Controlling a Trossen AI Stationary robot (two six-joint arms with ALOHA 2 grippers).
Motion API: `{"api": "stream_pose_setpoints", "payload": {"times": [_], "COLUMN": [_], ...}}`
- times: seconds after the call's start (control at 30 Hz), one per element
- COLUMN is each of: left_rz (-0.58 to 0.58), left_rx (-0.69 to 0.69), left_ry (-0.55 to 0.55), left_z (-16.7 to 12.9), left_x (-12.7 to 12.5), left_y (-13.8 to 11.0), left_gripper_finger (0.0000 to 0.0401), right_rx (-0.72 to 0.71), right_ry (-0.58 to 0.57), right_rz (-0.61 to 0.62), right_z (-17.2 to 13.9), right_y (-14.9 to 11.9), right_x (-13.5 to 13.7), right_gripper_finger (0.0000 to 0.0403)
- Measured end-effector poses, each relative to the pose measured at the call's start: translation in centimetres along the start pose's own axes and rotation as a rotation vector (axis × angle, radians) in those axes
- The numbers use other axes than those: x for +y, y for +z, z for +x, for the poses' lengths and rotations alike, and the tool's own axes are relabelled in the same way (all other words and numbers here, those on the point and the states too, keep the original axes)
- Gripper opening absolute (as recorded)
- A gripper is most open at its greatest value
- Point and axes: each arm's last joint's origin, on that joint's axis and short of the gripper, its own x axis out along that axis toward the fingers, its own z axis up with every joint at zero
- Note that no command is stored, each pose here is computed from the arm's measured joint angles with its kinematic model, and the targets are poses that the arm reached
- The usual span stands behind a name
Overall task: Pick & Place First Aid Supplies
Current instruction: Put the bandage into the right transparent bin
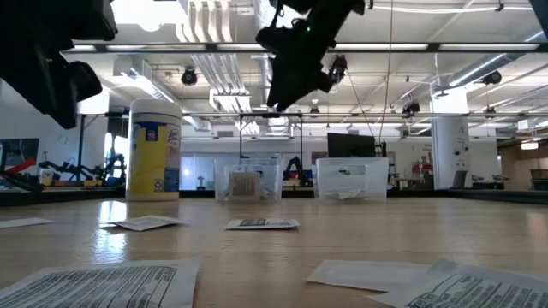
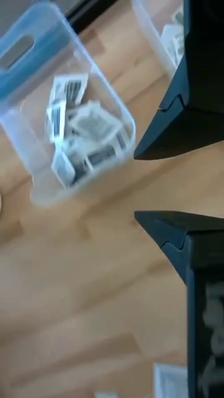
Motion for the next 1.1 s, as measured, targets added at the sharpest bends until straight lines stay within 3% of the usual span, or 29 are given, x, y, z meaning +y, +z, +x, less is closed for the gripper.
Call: {"api": "stream_pose_setpoints", "payload": {"times": [0.3, 0.63, 1.1], "left_rz": [-0.092, -0.276, -0.428], "left_rx": [0.113, 0.217, 0.245], "left_ry": [-0.044, 0.010, 0.115], "left_z": [0.1, 1.3, 4.1], "left_x": [-1.7, -2.2, -2.8], "left_y": [-1.6, -2.8, -3.4], "left_gripper_finger": [0.0129, 0.0128, 0.0130], "right_rx": [-0.004, 0.008, 0.048], "right_ry": [0.069, 0.090, 0.121], "right_rz": [-0.101, -0.104, -0.079], "right_z": [-2.4, -2.8, -3.6], "right_y": [-1.5, -2.3, -4.0], "right_x": [3.7, 5.1, 7.5], "right_gripper_finger": [0.0120, 0.0107, 0.0085]}}
